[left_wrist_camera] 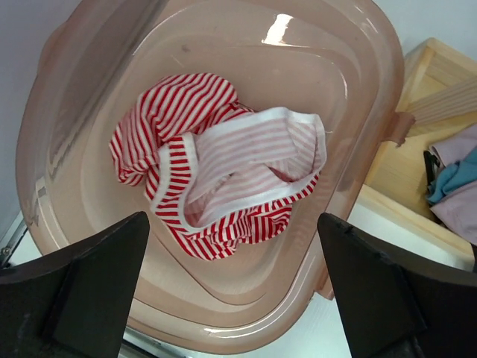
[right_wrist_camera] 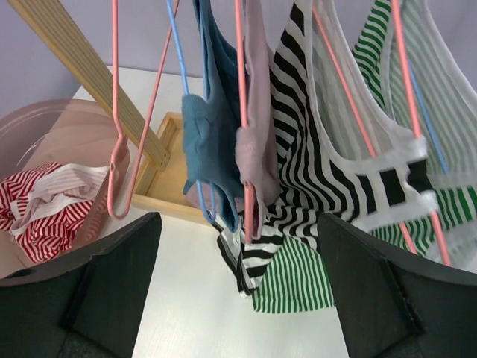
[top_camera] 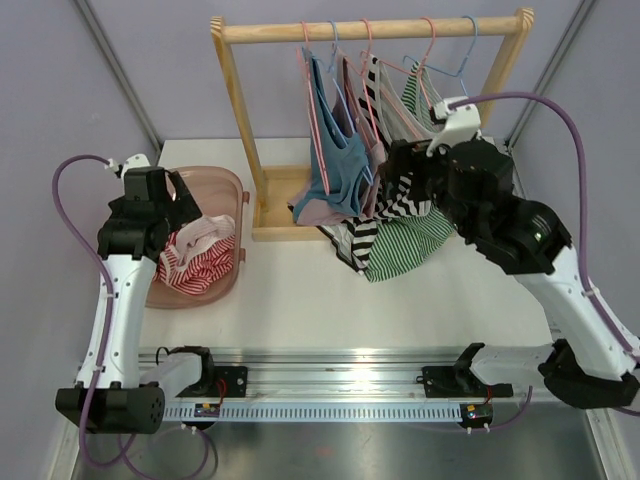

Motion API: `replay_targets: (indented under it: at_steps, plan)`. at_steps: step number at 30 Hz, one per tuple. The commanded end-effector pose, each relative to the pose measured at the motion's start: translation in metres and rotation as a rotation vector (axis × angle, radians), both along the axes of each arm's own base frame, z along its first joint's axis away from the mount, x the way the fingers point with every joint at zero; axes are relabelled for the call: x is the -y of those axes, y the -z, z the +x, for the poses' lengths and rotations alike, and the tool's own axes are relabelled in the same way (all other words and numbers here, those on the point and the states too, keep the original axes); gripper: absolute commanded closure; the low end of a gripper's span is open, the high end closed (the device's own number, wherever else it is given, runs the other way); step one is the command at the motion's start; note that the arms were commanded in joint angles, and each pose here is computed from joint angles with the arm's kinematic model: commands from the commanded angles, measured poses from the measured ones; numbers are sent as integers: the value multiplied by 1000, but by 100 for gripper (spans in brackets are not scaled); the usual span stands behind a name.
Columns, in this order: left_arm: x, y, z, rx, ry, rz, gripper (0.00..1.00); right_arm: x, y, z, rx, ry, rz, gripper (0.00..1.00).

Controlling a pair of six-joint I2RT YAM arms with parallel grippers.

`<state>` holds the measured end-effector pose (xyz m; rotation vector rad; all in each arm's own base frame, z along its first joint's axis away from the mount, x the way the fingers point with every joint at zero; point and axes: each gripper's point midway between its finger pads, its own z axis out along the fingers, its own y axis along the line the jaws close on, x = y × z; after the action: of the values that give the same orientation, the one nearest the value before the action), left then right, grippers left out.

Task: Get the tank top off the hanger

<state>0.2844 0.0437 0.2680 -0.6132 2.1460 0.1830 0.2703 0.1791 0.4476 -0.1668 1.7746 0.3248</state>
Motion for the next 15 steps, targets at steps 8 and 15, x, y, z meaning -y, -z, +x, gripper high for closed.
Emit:
replay_targets:
  at_steps: [8,15]
  plan:
    - [60,1,-21,91,325,-78,1,-50,-19,60,-19,-48,-108,33]
    - [86,19,-49,127,446,-94,1,-63,-6,103,-54,-81,-109,37]
